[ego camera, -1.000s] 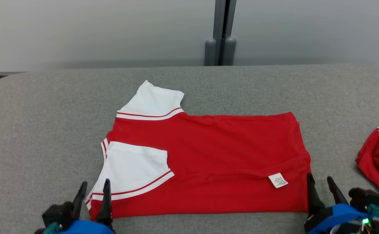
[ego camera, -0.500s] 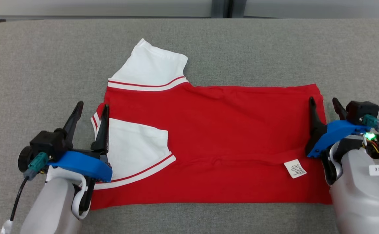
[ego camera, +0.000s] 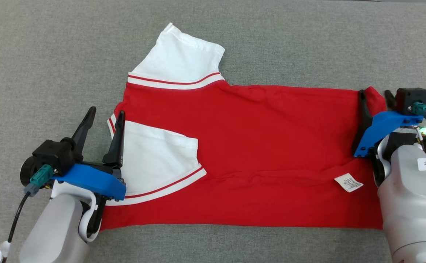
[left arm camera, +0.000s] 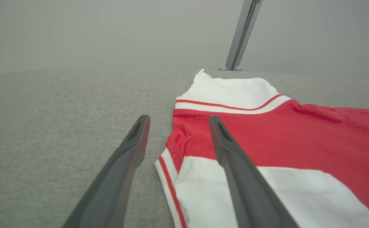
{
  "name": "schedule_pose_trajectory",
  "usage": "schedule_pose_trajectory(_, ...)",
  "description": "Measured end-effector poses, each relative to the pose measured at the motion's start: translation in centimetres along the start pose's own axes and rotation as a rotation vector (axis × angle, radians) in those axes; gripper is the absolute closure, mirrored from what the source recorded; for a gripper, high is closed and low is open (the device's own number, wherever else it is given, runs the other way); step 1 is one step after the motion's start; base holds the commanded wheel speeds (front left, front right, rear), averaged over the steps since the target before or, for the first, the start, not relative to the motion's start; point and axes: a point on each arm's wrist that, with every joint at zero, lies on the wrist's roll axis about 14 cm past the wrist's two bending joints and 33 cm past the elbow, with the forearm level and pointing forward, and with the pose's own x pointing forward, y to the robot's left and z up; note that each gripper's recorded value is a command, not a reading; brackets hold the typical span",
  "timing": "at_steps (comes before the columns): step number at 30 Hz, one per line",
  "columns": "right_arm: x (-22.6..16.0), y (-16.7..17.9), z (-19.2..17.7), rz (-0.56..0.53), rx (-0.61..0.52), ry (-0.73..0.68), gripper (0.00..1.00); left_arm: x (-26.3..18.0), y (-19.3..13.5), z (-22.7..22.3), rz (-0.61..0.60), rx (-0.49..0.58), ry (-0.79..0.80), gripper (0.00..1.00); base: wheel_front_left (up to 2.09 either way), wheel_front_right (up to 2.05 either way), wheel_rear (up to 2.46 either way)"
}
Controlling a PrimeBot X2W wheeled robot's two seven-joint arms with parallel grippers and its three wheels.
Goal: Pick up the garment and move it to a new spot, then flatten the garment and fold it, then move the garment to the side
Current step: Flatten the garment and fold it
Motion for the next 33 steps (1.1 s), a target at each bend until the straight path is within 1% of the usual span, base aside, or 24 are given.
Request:
schedule_pose_trajectory(1, 0.0, 0.1, 0.0, 0.004, -0.002, -0.002, 1.00, 0.0, 0.0, 0.1, -0.001, 0.000, -0.002, 0.00, 0.00, 0.00, 0.00)
schedule_pose_trajectory(5, -0.4, 0.0, 0.4, 0.003, 0.013, -0.035, 1.00, 0.7, -0.5, 1.1, -0.022, 0.009, -0.030, 0.00, 0.00, 0.00, 0.00)
schedule_pose_trajectory(9, -0.7, -0.9, 0.8, -0.018, 0.030, -0.068, 1.00, 2.3, -1.4, 2.8, -0.063, 0.032, -0.072, 0.00, 0.00, 0.00, 0.00)
schedule_pose_trajectory(14, -0.4, -1.5, 1.4, -0.023, 0.051, -0.099, 1.00, 6.1, -3.6, 4.4, -0.156, 0.088, -0.092, 0.00, 0.00, 0.00, 0.00)
schedule_pose_trajectory(17, 0.2, -1.4, 1.8, -0.010, 0.061, -0.109, 1.00, 9.1, -4.4, 4.4, -0.206, 0.139, -0.060, 0.00, 0.00, 0.00, 0.00)
schedule_pose_trajectory(19, 0.6, -1.4, 2.3, 0.001, 0.064, -0.129, 1.00, 11.3, -4.9, 4.2, -0.226, 0.151, -0.021, 0.00, 0.00, 0.00, 0.00)
schedule_pose_trajectory(21, 0.8, -1.4, 2.6, 0.011, 0.070, -0.146, 1.00, 12.9, -4.7, 3.1, -0.232, 0.188, 0.046, 0.00, 0.00, 0.00, 0.00)
schedule_pose_trajectory(24, 0.7, -1.4, 3.0, 0.027, 0.078, -0.169, 1.00, 14.9, -4.3, 1.6, -0.229, 0.217, 0.131, 0.00, 0.00, 0.00, 0.00)
schedule_pose_trajectory(28, 0.4, -1.2, 3.2, 0.048, 0.082, -0.191, 1.00, 16.7, -3.6, 0.2, -0.208, 0.227, 0.204, 0.00, 0.00, 0.00, 0.00)
schedule_pose_trajectory(33, 0.0, -0.9, 3.4, 0.072, 0.075, -0.211, 1.00, 17.6, -2.5, -1.9, -0.180, 0.229, 0.296, 0.00, 0.00, 0.00, 0.00)
